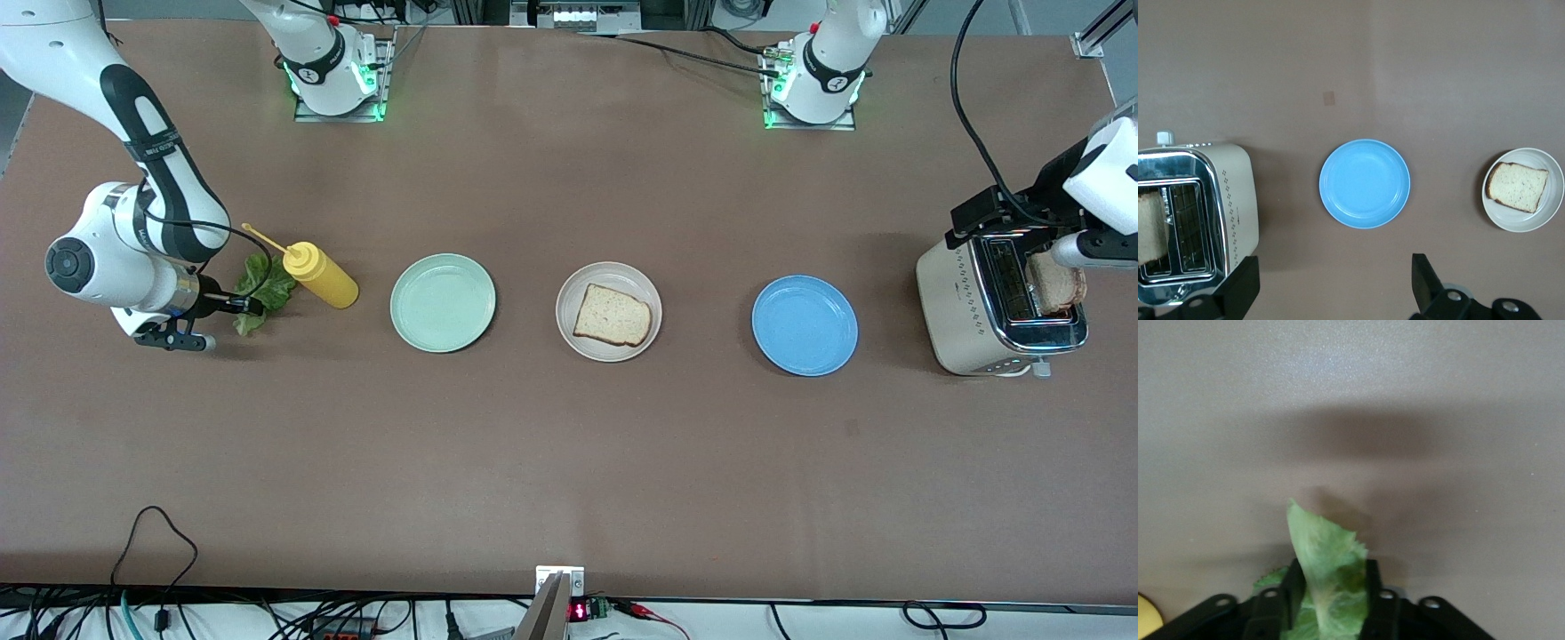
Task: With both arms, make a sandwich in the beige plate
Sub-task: 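Lower the right gripper onto the green lettuce leaf, then grasp the lettuce leaf with the right gripper and lift it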
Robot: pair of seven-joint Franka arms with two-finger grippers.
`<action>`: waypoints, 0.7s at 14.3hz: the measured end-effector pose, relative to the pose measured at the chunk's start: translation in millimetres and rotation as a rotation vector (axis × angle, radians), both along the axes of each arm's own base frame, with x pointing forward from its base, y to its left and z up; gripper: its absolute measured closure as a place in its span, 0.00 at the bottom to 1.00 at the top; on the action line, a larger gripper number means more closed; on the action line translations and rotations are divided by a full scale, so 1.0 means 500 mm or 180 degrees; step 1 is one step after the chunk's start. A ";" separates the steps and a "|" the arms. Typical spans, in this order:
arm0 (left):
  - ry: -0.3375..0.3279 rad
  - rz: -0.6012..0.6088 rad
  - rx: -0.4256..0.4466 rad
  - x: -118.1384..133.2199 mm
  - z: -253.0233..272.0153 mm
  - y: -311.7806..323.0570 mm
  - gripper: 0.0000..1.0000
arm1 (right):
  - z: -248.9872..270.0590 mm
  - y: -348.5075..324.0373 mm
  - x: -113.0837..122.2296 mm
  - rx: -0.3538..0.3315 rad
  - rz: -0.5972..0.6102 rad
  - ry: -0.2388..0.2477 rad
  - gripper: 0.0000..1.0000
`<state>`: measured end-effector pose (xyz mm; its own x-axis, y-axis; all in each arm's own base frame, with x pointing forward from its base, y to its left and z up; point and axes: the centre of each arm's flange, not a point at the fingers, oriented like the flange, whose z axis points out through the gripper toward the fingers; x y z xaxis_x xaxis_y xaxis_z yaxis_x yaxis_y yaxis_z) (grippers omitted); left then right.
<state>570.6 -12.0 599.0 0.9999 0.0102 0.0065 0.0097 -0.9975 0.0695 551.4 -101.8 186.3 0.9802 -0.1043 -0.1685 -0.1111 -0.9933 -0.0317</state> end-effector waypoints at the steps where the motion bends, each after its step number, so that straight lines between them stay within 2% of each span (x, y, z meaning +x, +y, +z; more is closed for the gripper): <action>1: -0.0008 0.0001 0.0000 0.001 0.000 0.000 0.00 | 0.000 0.000 0.000 0.0000 0.0000 0.0000 0.73; 3: -0.0009 0.0001 0.0000 0.001 0.000 0.000 0.00 | 0.000 0.000 0.000 0.0000 0.0002 0.0000 0.91; 4: -0.0009 0.0001 0.0000 0.001 0.000 0.000 0.00 | 0.000 0.000 0.000 -0.0001 0.0003 -0.0001 0.95; 7: -0.0008 0.0001 0.0000 0.001 0.000 0.000 0.00 | 0.016 -0.003 0.008 -0.0011 0.0108 -0.0057 0.95; 10: -0.0008 0.0001 0.0000 0.001 0.000 0.000 0.00 | 0.095 -0.028 0.021 -0.0037 0.0402 -0.0200 0.95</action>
<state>570.9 -12.0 599.1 0.9999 0.0104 0.0091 0.0098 -0.9975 0.0695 561.8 -115.7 233.9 0.9942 0.0190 -0.1061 0.0167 -0.9996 -0.0229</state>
